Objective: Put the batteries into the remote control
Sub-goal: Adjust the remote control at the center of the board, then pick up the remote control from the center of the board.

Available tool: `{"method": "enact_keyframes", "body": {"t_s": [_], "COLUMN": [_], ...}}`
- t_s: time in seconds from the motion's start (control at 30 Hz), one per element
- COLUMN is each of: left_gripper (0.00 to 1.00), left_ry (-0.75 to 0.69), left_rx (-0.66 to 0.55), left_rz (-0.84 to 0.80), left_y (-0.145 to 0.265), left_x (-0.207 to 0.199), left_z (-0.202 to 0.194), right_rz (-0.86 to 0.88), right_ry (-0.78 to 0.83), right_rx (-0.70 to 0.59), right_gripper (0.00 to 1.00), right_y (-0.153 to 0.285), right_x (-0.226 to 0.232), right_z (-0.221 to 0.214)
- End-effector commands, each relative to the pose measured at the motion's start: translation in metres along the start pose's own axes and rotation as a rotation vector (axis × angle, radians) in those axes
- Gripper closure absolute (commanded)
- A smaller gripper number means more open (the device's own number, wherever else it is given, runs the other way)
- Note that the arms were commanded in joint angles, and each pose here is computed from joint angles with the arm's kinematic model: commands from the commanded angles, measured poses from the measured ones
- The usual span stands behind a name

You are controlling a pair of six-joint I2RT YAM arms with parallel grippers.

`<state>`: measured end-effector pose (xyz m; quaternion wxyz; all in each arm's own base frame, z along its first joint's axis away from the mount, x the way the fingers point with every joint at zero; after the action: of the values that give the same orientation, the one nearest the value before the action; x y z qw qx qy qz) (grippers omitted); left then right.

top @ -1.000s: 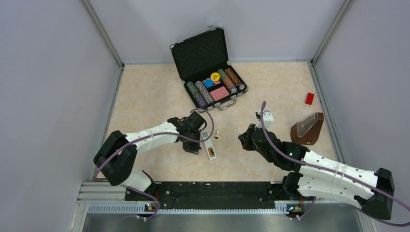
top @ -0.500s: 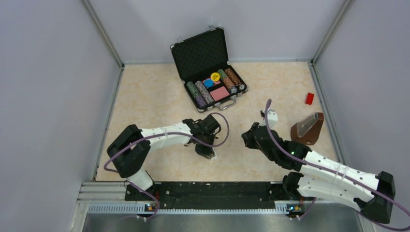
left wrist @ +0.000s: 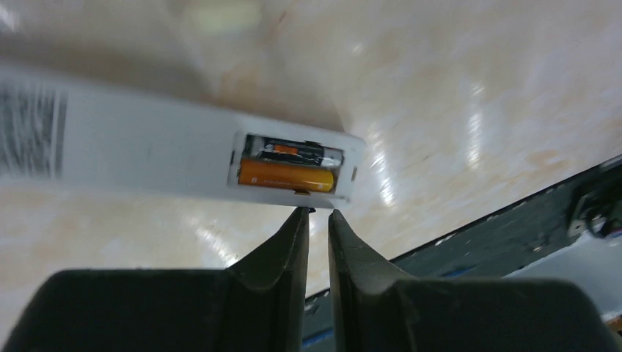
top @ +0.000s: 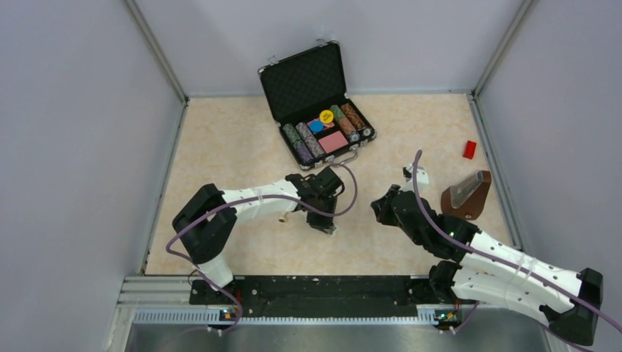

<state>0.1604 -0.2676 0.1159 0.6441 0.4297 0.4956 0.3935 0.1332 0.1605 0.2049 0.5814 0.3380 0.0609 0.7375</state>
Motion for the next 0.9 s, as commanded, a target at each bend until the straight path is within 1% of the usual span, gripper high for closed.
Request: {"method": "enact_keyframes", "body": {"t_s": [0.0, 0.17, 0.23, 0.3, 0.4, 0.53, 0.6, 0.7, 0.77, 0.8, 0.87], "left_gripper": [0.79, 0.78, 0.79, 0.79, 0.80, 0.78, 0.72, 0.58, 0.50, 0.48, 0.49], "left_ry": [-0.013, 0.012, 0.019, 0.003, -0.040, -0.085, -0.124, -0.208, -0.278, -0.304, -0.378], "left_rx": [-0.262, -0.225, -0.212, -0.215, -0.252, -0.320, -0.355, -0.373, -0.384, -0.388, -0.405], "left_rz": [-0.243, -0.371, -0.391, -0.389, -0.354, -0.279, -0.259, -0.200, -0.158, -0.146, -0.149], "left_y": [0.010, -0.002, -0.004, -0.002, 0.009, 0.030, 0.044, 0.055, 0.057, 0.057, 0.056], "left_x": [-0.050, -0.068, -0.073, -0.074, -0.065, -0.034, -0.014, 0.014, 0.026, 0.030, 0.036], "left_z": [0.056, 0.063, 0.067, 0.068, 0.069, 0.076, 0.076, 0.068, 0.060, 0.056, 0.049], "right_rz": [-0.009, -0.008, -0.008, -0.006, -0.007, 0.003, 0.018, 0.055, 0.081, 0.102, 0.145], "right_ry": [-0.030, -0.033, -0.035, -0.038, -0.047, -0.057, -0.065, -0.082, -0.100, -0.110, -0.132], "right_rx": [-0.032, -0.025, -0.026, -0.032, -0.039, -0.024, -0.003, 0.064, 0.112, 0.139, 0.193], "right_gripper": [1.00, 1.00, 1.00, 1.00, 1.00, 1.00, 1.00, 1.00, 1.00, 1.00, 1.00], "right_y": [0.002, 0.002, 0.003, 0.006, 0.009, 0.010, 0.010, 0.006, 0.000, -0.003, -0.011], "right_x": [-0.002, -0.002, -0.002, -0.002, -0.003, -0.003, -0.001, 0.003, 0.004, 0.004, 0.003], "right_z": [0.006, 0.004, 0.006, 0.008, 0.010, 0.009, 0.009, 0.009, 0.009, 0.009, 0.011]}}
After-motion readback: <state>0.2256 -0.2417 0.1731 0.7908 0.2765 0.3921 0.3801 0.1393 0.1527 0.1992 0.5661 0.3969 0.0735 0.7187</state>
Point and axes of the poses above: each gripper's point midway between its finger pads, its own y axis back along the fingers, its own x axis along the line the jaws close on, z = x × y, the point moved 8 cm from there along y, back along the fingers, and after that the axes turned 3 degrees about y, right-handed, at the moved point
